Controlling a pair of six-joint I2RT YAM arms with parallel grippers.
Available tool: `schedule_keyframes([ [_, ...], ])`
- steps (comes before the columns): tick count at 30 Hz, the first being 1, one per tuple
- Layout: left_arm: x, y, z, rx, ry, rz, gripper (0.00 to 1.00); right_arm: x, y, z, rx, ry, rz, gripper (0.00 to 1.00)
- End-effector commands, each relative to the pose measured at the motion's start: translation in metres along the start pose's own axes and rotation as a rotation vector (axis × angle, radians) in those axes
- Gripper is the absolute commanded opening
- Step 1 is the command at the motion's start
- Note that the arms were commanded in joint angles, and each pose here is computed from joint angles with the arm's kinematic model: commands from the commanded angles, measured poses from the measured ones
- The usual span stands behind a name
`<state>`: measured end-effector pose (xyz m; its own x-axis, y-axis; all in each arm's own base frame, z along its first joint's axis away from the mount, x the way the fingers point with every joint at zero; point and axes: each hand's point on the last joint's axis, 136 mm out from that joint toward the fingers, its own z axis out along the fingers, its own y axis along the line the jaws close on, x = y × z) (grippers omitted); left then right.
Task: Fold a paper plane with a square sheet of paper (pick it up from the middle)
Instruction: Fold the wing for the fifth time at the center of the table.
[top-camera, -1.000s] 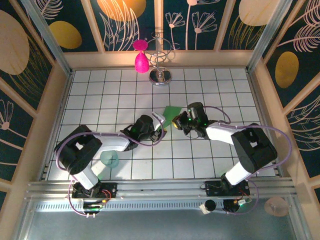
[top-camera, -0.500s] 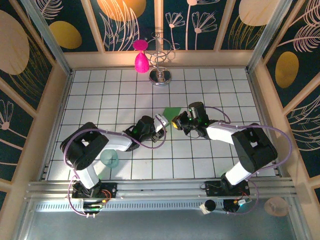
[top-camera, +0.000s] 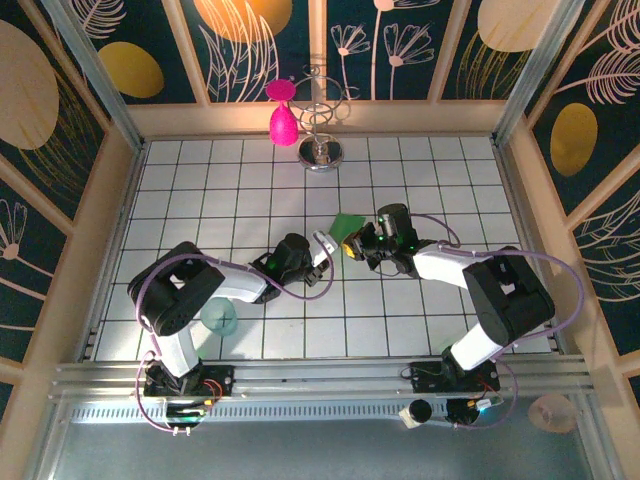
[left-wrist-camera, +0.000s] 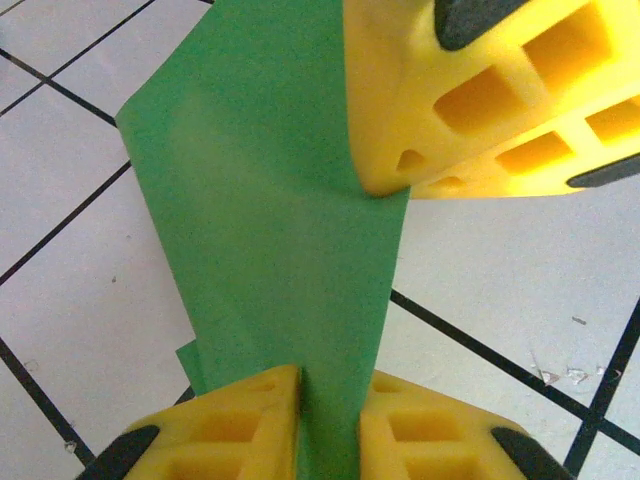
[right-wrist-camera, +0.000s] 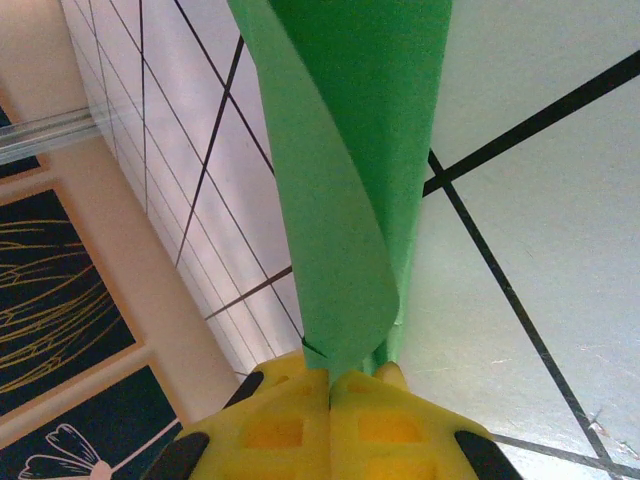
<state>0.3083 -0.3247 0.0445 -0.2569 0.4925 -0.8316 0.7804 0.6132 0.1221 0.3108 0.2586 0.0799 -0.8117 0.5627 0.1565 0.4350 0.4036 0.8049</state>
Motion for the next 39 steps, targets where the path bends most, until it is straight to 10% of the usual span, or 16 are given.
schedule_keyframes([
  [1, -0.001, -0.002, 0.003, 0.009, -0.013, 0.004, 0.17, -0.002, 0.007, -0.001, -0.003, 0.008, -0.007, 0.15],
  [6, 0.002, -0.004, 0.002, 0.018, -0.012, -0.013, 0.16, -0.008, 0.008, -0.007, 0.019, -0.020, -0.048, 0.51],
  [11, 0.006, -0.008, 0.003, 0.038, -0.001, -0.018, 0.18, -0.018, 0.007, -0.017, 0.043, -0.062, -0.086, 0.61],
  [39, 0.020, -0.039, 0.019, 0.223, 0.154, -0.104, 0.14, -0.054, -0.010, -0.057, 0.139, -0.267, -0.292, 0.63],
])
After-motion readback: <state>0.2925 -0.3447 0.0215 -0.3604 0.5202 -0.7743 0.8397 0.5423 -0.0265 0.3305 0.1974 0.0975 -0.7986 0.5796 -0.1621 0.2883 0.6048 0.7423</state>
